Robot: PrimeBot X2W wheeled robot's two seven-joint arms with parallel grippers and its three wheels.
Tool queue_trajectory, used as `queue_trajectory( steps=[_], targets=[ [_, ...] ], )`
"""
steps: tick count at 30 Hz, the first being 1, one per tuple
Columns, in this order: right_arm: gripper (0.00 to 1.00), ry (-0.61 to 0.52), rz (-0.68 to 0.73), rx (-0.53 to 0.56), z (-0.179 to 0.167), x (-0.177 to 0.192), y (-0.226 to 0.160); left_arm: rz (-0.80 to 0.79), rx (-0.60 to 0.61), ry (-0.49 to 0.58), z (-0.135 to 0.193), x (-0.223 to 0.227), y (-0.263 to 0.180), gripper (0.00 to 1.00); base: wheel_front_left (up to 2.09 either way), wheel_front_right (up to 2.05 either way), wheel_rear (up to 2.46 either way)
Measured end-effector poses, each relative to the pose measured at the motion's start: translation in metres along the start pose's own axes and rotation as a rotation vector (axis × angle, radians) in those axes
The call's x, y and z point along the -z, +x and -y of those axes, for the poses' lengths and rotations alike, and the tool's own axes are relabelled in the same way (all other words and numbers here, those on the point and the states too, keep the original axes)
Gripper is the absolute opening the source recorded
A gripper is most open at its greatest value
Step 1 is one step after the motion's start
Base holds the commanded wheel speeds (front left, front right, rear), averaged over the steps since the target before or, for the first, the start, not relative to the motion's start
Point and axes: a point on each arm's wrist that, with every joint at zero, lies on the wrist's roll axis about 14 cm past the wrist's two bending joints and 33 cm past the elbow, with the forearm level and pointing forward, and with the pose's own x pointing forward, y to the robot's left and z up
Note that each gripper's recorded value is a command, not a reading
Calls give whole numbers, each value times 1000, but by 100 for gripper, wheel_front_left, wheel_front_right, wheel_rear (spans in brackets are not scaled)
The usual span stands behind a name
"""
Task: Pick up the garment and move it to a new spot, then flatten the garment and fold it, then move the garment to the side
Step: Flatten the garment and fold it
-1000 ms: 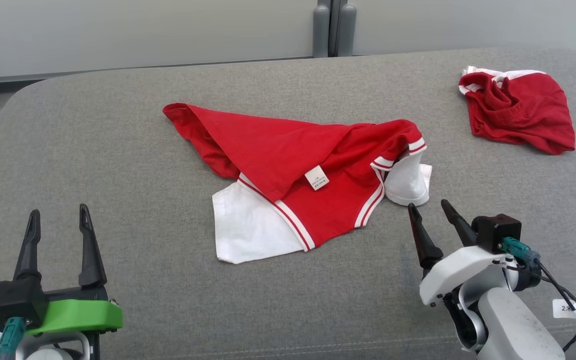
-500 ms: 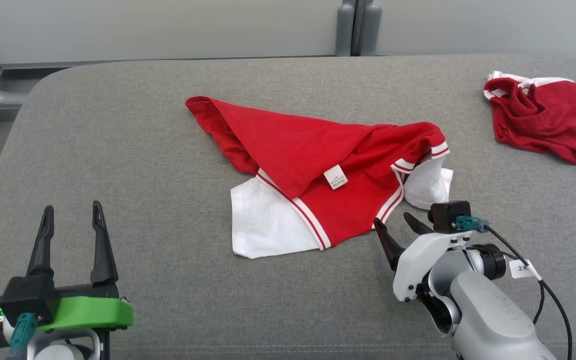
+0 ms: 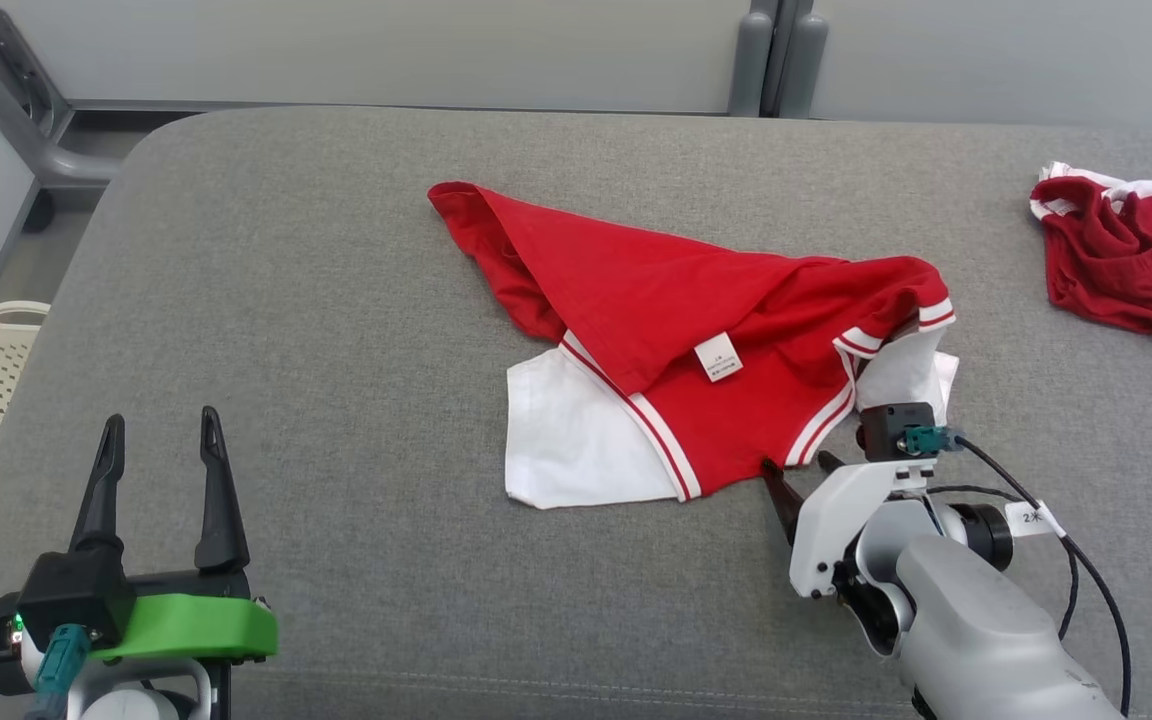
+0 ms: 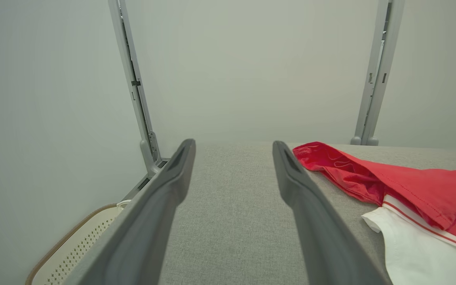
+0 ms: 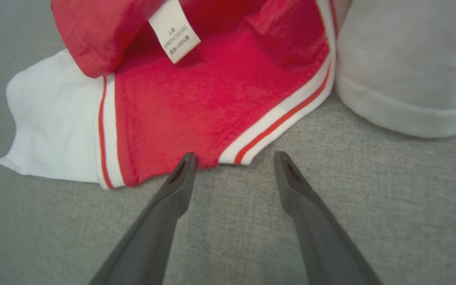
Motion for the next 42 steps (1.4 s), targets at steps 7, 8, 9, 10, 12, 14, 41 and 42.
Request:
queue_trajectory(
  steps=[7, 8, 9, 10, 12, 14, 41, 42],
  targets=[
    [36, -8, -18, -7, -6, 1, 7, 3, -13, 4, -5, -2, -2, 100, 0, 0, 0],
    [2, -10, -17, -7, -6, 0, 8, 3, -14, 4, -6, -2, -2, 100, 0, 0, 0],
    [0, -14, -15, -7, -7, -1, 9, 2, -16, 4, -6, -1, -3, 100, 0, 0, 0],
    [0, -16, -14, -8, -8, -1, 9, 0, -18, 4, -7, -1, -3, 100, 0, 0, 0],
    [0, -13, -5, -13, -10, -1, 10, 0, -22, 3, -8, -1, -4, 100, 0, 0, 0],
    [0, -10, 12, -14, -11, -2, 9, 1, -24, 2, -8, -1, -4, 100, 0, 0, 0],
    [0, 122, 155, -165, 10, -41, -68, 4, 79, -12, 26, 1, 8, 100, 0, 0, 0],
    [0, 123, 151, -163, 12, -41, -71, 4, 80, -12, 27, 1, 8, 100, 0, 0, 0]
  ],
)
